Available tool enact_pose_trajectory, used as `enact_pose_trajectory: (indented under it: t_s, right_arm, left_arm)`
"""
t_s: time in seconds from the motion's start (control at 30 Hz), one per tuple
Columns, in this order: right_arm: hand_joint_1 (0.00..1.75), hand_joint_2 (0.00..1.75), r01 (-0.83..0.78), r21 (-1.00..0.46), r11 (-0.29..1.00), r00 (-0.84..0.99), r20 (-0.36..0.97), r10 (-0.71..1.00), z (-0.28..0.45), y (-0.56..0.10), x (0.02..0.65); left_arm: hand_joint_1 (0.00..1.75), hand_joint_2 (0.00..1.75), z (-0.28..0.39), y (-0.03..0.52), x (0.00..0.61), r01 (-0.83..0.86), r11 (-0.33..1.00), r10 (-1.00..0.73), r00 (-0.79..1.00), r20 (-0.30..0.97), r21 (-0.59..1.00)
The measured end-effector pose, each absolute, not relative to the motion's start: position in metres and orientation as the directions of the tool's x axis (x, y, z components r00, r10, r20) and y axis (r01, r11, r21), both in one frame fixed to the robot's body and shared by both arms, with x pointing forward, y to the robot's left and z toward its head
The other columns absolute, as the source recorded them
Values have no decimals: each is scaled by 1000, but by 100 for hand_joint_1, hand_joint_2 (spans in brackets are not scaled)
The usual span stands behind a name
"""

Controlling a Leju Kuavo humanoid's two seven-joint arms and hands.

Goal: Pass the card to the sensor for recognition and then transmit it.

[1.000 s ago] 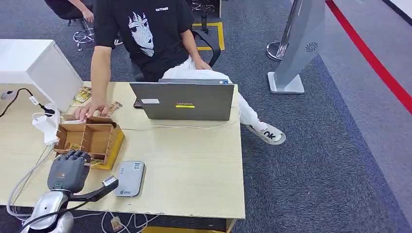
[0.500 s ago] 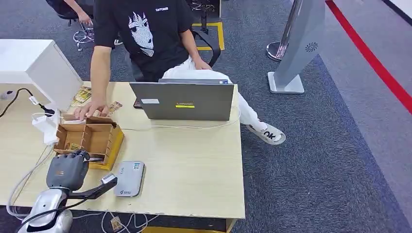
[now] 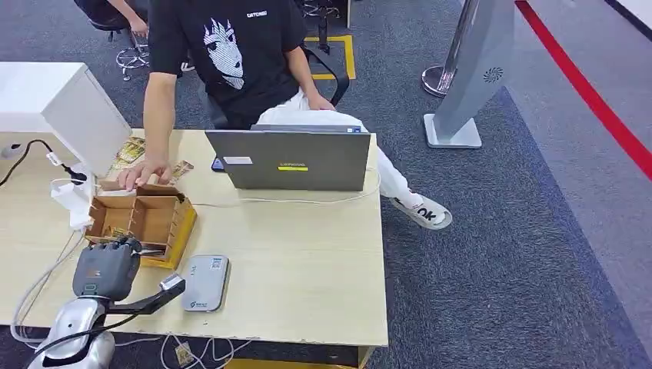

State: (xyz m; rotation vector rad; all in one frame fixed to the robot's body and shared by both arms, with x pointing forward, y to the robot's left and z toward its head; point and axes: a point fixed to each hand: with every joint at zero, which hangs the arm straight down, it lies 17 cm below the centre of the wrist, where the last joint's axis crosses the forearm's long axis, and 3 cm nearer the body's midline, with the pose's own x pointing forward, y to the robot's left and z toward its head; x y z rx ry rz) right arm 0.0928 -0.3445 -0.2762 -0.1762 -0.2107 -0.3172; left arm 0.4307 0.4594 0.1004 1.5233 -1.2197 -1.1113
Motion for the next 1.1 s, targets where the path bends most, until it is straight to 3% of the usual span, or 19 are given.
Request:
enact_pose_trajectory:
  t_s: [0.27, 0.47, 1.07, 1.1]
  right_arm:
    - [0, 175, 310, -137, 941, 933, 232, -274, -276, -344, 93]
    - [0, 175, 300, -131, 945, 936, 231, -265, -276, -343, 93]
    - [0, 175, 289, -134, 948, 939, 231, -254, -276, -343, 93]
    - [0, 175, 289, -134, 948, 939, 231, -254, -276, -343, 93]
  left_arm:
    - [175, 175, 201, 443, 451, -415, -14, -998, 62, 14, 910]
    - [175, 175, 305, 424, 453, -568, 5, -1000, -7, 1, 823]
    - [175, 175, 343, 414, 440, -648, -6, -999, -22, -27, 762]
    - [59, 175, 343, 414, 440, -648, -6, -999, -22, -27, 762]
